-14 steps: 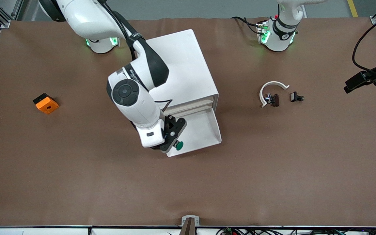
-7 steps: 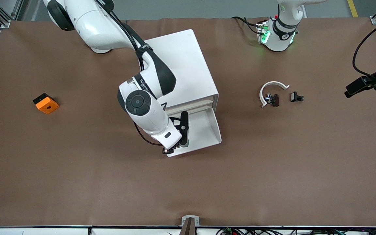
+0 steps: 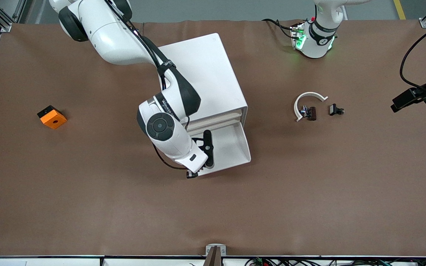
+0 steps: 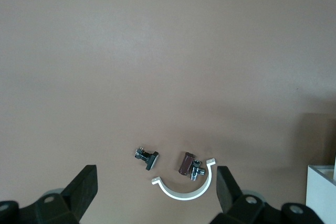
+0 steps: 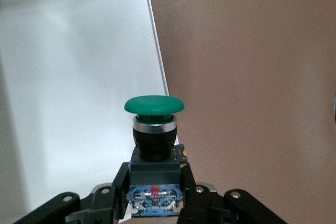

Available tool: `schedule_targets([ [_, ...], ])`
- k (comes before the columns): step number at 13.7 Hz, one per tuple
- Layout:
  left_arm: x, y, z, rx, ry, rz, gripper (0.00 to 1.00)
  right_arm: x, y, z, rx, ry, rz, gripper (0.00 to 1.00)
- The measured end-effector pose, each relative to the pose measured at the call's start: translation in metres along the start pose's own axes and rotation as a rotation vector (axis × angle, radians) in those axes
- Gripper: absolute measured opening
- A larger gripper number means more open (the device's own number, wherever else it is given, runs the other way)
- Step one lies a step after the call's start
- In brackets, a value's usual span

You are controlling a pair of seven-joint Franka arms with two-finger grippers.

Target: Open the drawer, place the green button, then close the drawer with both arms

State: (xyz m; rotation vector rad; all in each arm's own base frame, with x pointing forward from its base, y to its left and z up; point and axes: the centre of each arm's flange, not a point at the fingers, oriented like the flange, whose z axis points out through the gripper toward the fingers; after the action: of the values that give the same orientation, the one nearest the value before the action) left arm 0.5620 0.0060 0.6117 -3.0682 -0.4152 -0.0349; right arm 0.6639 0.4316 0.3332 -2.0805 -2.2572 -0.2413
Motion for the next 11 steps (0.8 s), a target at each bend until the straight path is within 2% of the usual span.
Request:
schedule_targets([
  [11, 0.003, 0.000, 0.004, 0.001, -0.004, -0.001, 1.00, 0.024, -0.021, 0.016, 0.063, -0.020, -0.076, 0.42],
])
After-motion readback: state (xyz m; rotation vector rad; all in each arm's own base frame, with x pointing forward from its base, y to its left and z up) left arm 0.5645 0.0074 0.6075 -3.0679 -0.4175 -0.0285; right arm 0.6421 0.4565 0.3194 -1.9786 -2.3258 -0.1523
